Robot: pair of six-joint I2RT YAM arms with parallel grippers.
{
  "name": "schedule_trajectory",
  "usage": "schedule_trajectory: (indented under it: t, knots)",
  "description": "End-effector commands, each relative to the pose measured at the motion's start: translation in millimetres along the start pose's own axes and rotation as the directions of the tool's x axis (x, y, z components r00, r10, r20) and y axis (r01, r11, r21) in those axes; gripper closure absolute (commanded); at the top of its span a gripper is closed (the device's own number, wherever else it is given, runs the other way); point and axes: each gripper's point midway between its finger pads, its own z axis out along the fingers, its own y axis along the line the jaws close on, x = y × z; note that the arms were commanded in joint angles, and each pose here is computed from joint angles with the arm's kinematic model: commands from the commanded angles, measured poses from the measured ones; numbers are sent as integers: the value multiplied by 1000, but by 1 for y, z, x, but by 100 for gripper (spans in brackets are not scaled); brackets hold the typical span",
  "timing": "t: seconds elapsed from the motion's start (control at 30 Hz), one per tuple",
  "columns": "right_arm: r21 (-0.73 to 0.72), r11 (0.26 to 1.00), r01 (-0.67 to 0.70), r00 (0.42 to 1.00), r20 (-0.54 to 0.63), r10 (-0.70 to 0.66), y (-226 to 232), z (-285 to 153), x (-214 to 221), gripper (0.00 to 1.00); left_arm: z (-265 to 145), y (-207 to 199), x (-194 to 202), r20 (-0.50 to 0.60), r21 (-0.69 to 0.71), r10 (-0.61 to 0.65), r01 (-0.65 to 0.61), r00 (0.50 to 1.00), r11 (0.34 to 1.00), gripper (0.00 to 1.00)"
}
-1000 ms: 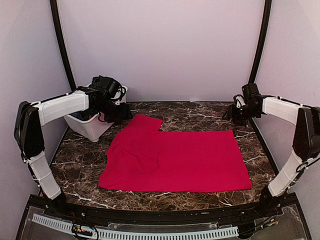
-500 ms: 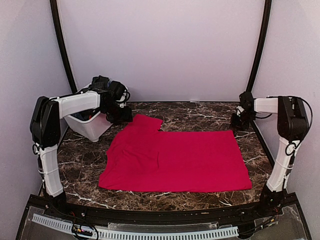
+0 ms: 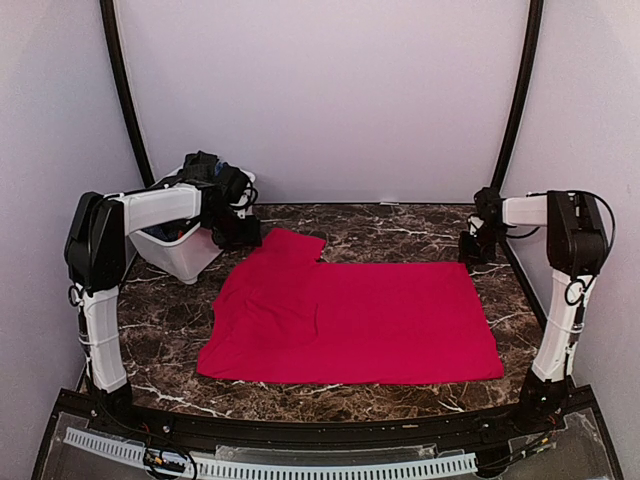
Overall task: Fold and stack the mixed laundry pile
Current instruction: Pick up the 1/3-folded T-shirt from the center of the board.
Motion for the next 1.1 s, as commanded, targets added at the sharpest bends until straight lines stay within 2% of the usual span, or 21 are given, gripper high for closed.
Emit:
schedule_trajectory:
  t: [0.0, 0.17, 0.37, 0.5, 0.67, 0.93, 1.0, 1.07]
  knots:
    - [-2, 1000, 28, 999, -18, -28, 3, 9, 1, 72, -2, 3, -9, 13, 9, 4, -4, 1000, 1000, 39]
    - [-5, 999, 37, 999, -37, -37, 7, 20, 3, 74, 10, 10, -10, -3, -13, 12, -13, 1000, 1000, 39]
    - [-21, 999, 43, 997, -57, -44, 14, 25, 8, 91, 20, 15, -17, -7, -31, 12, -13, 1000, 999, 39]
    - [-29, 999, 45, 998, -43, -46, 18, 16, 6, 93, 27, 16, -20, -16, -42, 23, -24, 1000, 999, 39]
    - [-29, 999, 18, 1000, -11, -18, 18, -3, 0, 75, 29, 15, -21, -21, -40, 22, -23, 1000, 999, 39]
    - [-15, 1000, -14, 999, 35, 14, 12, -22, -8, 67, 28, 15, -18, -33, -39, 15, -16, 999, 999, 39]
    - [7, 1000, -17, 999, 43, 17, 8, -25, -9, 59, 27, 15, -19, -29, -38, 14, -15, 999, 999, 39]
    - [9, 1000, -20, 999, 49, 19, 5, -27, -10, 57, 26, 14, -20, -27, -36, 12, -13, 1000, 999, 40]
